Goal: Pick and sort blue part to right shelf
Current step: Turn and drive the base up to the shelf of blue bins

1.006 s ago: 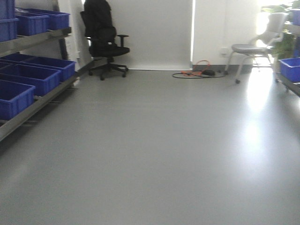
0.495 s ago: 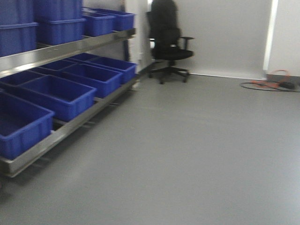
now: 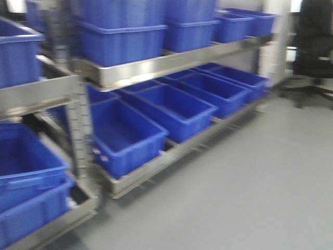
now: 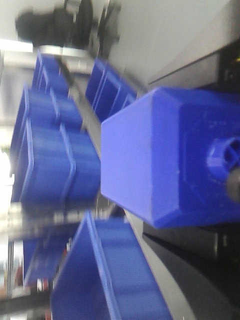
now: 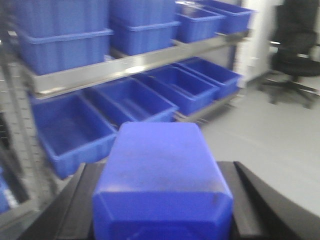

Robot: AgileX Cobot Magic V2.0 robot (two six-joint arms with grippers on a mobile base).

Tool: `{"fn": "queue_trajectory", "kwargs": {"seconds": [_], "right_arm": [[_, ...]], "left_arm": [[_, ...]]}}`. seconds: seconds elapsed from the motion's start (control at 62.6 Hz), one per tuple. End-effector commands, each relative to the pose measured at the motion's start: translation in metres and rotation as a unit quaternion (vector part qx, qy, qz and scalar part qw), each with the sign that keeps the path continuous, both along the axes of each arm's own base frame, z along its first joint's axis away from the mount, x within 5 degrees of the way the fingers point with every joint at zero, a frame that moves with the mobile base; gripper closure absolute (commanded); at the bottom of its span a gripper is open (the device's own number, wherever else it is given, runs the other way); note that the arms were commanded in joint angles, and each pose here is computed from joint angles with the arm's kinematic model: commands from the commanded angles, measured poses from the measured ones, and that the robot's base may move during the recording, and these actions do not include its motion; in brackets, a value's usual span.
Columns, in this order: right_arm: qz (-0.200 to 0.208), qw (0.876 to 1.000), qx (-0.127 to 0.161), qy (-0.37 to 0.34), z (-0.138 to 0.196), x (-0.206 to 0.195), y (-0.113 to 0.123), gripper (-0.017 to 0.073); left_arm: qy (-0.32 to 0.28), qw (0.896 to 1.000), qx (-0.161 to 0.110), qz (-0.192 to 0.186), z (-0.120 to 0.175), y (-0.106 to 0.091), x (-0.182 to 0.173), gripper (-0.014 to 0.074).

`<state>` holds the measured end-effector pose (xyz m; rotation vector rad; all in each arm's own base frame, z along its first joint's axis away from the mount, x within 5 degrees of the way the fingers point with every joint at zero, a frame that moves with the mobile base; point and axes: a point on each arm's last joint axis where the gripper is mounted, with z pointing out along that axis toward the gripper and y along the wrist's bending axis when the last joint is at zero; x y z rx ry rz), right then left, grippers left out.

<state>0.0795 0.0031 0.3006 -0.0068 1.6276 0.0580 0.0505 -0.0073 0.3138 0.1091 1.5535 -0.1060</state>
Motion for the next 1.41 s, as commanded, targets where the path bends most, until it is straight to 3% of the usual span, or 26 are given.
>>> {"fn": "queue_trajectory", "kwargs": {"seconds": [0.0,1.39], "right_arm": [[0.001,0.998,-0.006,-0.059,0.0186,-0.0003,0.0002,0.0186],[0.001,0.998,-0.006,-0.059,0.0186,-0.0003,0.0002,0.0186]], "left_arm": [[-0.053,0.999,-0.011,0.0,0.0169,0.0003,-0.0011,0.0229],[-0.053,0.999,-0.011,0.0,0.0169,0.0003,-0.0011,0.0229]]}}
